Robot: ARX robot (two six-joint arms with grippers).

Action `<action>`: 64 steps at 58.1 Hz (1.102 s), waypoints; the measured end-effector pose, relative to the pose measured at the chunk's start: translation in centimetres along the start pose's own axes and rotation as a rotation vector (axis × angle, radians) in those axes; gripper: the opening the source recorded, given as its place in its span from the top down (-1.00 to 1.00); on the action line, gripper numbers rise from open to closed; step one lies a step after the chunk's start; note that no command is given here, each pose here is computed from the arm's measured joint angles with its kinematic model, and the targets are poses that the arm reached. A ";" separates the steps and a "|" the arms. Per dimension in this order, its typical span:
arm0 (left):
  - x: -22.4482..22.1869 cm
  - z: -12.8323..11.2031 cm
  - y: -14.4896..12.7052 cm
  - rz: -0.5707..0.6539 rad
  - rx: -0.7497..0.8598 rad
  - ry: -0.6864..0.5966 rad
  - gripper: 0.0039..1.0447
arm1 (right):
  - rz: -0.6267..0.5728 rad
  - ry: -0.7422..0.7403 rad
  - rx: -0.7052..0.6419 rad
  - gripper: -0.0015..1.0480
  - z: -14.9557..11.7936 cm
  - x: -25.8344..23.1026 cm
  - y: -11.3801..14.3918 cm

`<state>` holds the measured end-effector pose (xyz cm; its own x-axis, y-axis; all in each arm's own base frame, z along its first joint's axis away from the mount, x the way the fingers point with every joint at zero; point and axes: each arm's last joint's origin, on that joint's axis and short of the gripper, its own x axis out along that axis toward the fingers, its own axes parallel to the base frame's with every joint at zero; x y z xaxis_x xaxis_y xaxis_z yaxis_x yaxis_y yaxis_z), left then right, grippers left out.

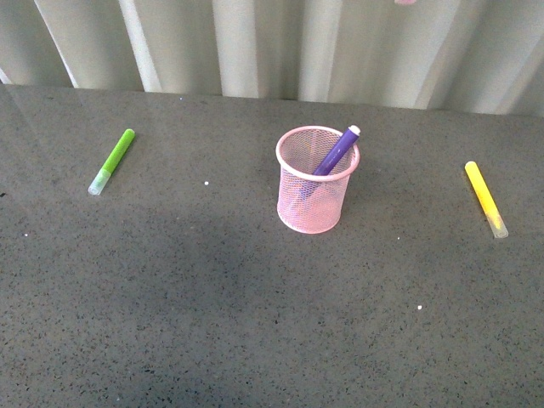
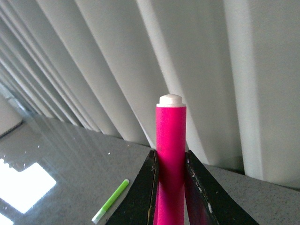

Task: Insert purple and pink pens into pink cup

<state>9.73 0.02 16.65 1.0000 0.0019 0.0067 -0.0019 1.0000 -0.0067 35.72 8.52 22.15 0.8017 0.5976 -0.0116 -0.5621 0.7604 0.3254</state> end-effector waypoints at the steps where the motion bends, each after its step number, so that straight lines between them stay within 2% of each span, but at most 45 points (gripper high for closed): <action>1: 0.0 0.0 0.0 0.000 0.000 0.000 -0.88 | 0.005 0.001 -0.016 0.79 -0.4 -0.1 0.1; 9: 0.0 0.0 0.0 0.000 0.000 0.000 -0.88 | 0.022 0.036 -0.065 0.79 -3.5 0.0 0.6; 16: 0.0 0.0 0.0 0.000 0.000 0.000 -0.88 | 0.030 0.048 -0.070 0.79 -5.0 0.7 0.9; 32: 0.0 0.0 0.0 0.000 0.000 0.000 -0.88 | -0.053 0.089 -0.031 0.79 -9.4 3.9 0.4; 50: 0.0 0.0 0.0 0.000 0.000 0.000 -0.88 | -0.060 0.091 -0.015 0.79 -10.5 6.0 0.4; 64: 0.0 0.0 0.0 0.000 0.000 0.000 -0.88 | -0.075 0.115 -0.006 0.79 -12.2 5.8 -0.7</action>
<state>9.73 0.02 16.65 1.0000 0.0019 0.0067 -0.0019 1.0000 -0.0067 38.29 14.58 10.34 0.8131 0.5642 -0.1435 -0.5034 0.8052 0.3135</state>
